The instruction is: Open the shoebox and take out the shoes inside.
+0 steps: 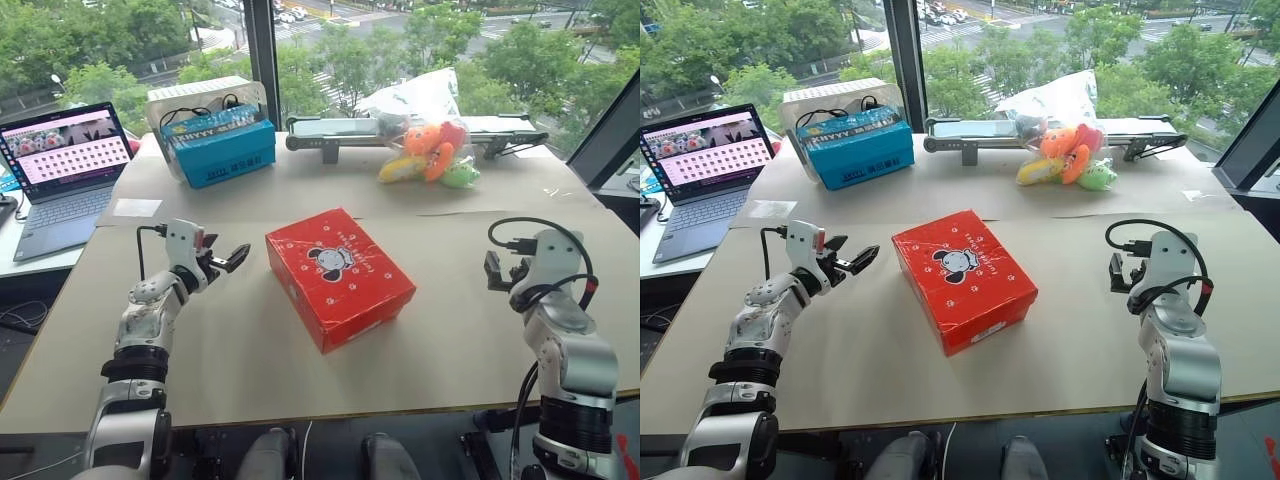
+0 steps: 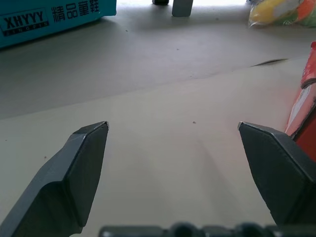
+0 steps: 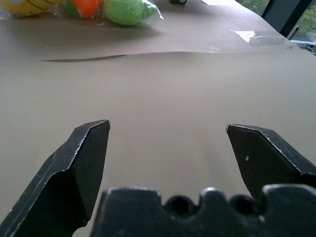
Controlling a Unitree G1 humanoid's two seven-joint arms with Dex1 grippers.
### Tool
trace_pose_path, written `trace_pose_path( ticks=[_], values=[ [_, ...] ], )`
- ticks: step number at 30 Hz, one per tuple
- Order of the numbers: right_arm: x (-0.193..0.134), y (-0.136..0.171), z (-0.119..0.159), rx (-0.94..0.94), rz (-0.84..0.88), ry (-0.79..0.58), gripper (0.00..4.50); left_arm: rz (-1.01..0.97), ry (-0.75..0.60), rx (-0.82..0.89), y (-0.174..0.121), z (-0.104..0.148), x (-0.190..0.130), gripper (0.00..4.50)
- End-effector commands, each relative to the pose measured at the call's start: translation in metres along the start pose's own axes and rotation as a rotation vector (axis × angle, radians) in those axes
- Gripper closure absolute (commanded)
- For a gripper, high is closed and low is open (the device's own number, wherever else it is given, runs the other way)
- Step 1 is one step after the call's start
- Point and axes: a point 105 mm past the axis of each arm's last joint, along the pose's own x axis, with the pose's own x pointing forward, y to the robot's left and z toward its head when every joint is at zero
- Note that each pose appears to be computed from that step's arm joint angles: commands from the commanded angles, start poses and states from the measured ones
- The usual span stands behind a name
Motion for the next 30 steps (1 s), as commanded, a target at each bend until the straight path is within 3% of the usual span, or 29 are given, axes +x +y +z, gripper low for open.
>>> trace_pose_path(
  ticks=[1,8,13,22,30],
  values=[
    [0.001,0.002,0.019,-0.075,0.027,-0.052,0.03,-0.064,-0.047,0.048,0.001,0.013,-0.012,0.0],
    [0.009,0.012,0.028,-0.27,0.18,-0.049,0.03,-0.526,0.182,0.172,-0.014,0.014,-0.097,0.0],
    [0.014,0.003,0.025,-0.294,0.182,-0.034,0.03,-0.64,0.231,0.14,-0.02,0.018,-0.126,0.0],
    [0.012,0.018,0.027,-0.384,0.328,-0.015,0.03,-0.69,0.222,0.151,-0.04,0.01,-0.131,0.0],
    [0.002,0.041,0.015,-0.535,0.525,0.041,0.03,-0.605,0.166,0.15,-0.041,0.0,-0.131,0.0]
  ],
)
